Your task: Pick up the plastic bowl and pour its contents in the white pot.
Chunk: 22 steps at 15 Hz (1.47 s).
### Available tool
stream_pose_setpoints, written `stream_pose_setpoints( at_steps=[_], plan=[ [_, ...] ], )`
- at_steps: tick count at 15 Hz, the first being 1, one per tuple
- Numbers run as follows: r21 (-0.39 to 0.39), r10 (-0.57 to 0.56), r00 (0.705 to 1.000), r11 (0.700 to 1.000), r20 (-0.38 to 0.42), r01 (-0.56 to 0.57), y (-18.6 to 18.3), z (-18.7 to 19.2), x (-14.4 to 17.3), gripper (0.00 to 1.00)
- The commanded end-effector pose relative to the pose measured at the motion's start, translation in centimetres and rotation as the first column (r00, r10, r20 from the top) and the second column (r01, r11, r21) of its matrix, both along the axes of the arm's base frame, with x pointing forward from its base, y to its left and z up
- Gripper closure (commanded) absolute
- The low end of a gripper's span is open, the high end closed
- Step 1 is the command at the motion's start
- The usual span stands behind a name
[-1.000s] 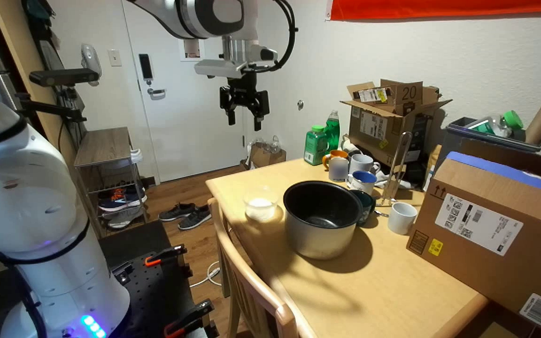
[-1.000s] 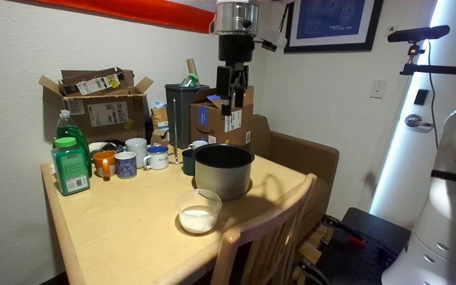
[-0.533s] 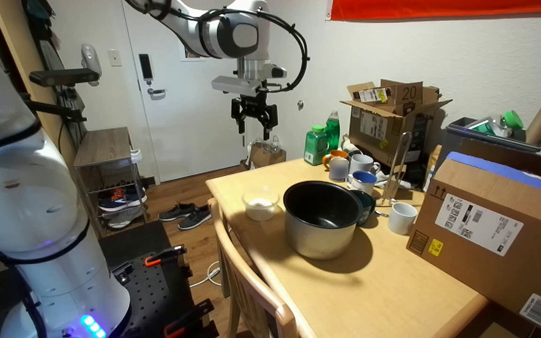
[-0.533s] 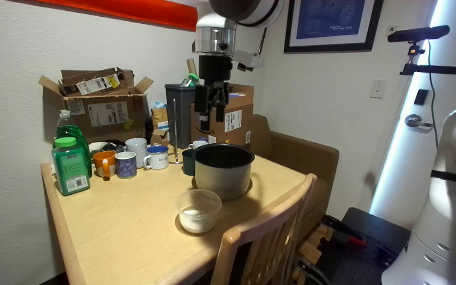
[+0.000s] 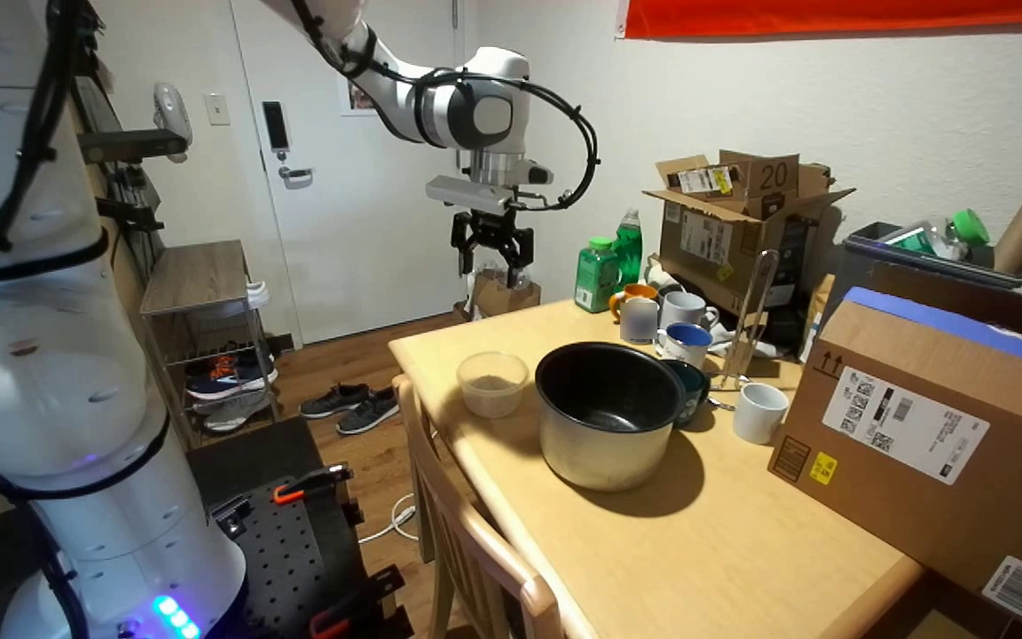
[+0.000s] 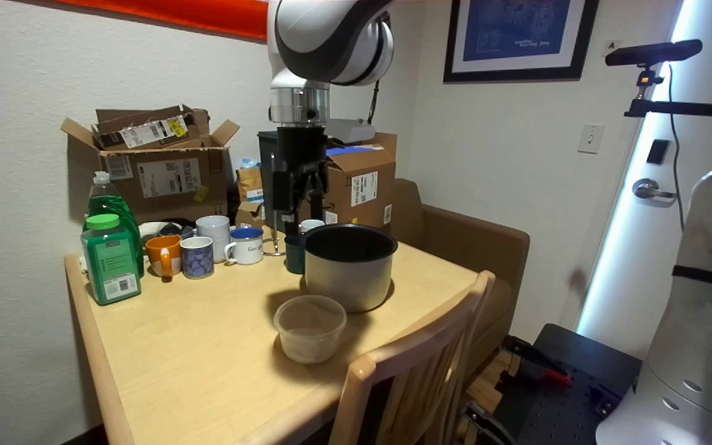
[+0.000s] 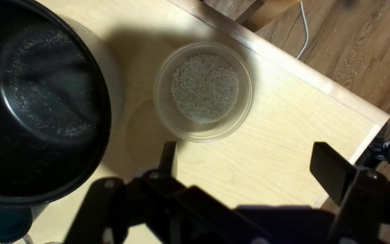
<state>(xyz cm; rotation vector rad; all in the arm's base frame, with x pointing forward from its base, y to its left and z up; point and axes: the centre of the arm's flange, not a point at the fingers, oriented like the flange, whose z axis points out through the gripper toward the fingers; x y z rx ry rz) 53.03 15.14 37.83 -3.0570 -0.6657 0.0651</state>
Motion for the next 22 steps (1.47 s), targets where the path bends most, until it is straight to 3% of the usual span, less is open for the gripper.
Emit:
stream_pose_setpoints(
  at_steps=[1, 6, 13, 18, 22],
  plan=[
    [0.0, 0.001, 1.0, 1.0, -0.004, -0.001, 0.1, -0.3, 0.2, 0.0],
    [0.01, 0.01, 1.0, 1.0, -0.029, -0.01, 0.8, -0.6, 0.0, 0.0],
    [0.047, 0.017, 0.987, 0.999, -0.157, -0.009, 3.8, -5.0, -2.4, 0.0],
    [0.088, -0.064, 0.971, 0.992, -0.232, 0.087, 4.9, -12.1, -3.2, 0.0],
    [0.106, -0.144, 0.974, 0.981, -0.177, 0.164, 4.7, -17.3, -2.7, 0.0]
  ],
)
